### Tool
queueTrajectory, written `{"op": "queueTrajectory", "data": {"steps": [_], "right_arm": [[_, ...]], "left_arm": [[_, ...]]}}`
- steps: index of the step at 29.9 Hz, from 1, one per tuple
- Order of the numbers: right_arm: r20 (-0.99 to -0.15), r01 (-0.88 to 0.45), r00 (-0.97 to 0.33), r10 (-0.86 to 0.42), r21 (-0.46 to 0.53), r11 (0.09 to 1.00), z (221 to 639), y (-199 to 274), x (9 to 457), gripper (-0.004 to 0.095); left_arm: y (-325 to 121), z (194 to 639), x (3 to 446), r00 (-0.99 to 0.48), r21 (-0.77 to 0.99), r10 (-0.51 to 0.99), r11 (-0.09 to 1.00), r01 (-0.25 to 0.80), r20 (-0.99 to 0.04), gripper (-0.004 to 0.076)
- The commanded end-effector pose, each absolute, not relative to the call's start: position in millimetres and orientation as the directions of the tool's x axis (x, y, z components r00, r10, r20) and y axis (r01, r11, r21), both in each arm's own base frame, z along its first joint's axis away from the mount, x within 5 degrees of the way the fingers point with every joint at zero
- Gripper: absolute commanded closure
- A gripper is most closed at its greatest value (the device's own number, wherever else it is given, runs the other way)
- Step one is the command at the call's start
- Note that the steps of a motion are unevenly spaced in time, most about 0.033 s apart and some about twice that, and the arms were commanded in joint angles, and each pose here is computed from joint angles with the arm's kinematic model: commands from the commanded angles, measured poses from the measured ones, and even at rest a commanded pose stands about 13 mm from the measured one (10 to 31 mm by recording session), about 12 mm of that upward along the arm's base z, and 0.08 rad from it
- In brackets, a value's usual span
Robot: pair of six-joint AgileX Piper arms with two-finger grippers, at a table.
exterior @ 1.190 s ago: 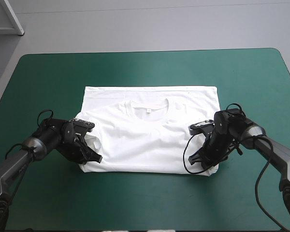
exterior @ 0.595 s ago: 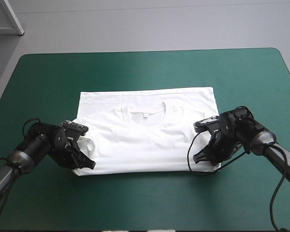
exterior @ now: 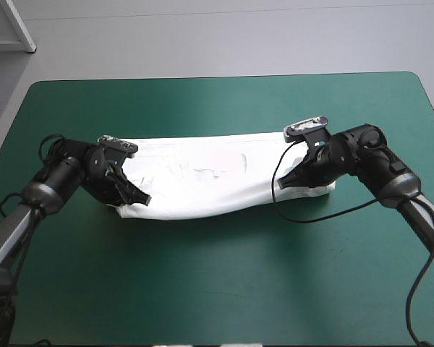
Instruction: Fold the cloth
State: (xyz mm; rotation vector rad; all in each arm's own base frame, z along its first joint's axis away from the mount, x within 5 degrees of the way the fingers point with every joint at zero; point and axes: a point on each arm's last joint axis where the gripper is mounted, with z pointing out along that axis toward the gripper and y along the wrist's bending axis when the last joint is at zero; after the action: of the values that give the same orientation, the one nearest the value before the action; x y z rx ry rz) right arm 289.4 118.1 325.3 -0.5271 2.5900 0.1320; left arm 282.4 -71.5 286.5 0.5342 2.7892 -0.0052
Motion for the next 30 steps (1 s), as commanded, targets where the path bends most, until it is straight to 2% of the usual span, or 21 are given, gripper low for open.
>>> {"op": "queueTrajectory", "data": {"steps": [1,7,12,22,30], "right_arm": [[-0.580,-0.350,-0.750,-0.317,-0.058,0.935,350.0,112.3,307.9,0.0925],[-0.599,-0.289,-0.755,-0.268,-0.063,0.955,352.4,99.3,343.8,0.0925],[-0.614,-0.298,-0.738,-0.279,-0.073,0.952,354.6,92.9,367.8,0.0925],[-0.653,-0.340,-0.703,-0.282,-0.039,0.939,338.0,109.6,426.1,0.0925],[-0.636,-0.341,-0.717,-0.285,-0.037,0.939,310.4,117.7,458.5,0.0925]], "left_arm": [[-77.3,310.2,305.9,-0.859,0.064,0.348,0.934,0.351,-0.376,0.0704],[-73.0,334.7,350.3,-0.834,0.073,0.306,0.948,0.308,-0.459,0.0704],[-58.7,344.8,380.9,-0.830,0.036,0.264,0.958,0.284,-0.490,0.0704],[-58.5,316.8,423.6,-0.827,0.028,0.263,0.957,0.288,-0.496,0.0704],[-53.4,298.0,442.9,-0.821,0.079,0.215,0.976,0.205,-0.529,0.0704]]}}
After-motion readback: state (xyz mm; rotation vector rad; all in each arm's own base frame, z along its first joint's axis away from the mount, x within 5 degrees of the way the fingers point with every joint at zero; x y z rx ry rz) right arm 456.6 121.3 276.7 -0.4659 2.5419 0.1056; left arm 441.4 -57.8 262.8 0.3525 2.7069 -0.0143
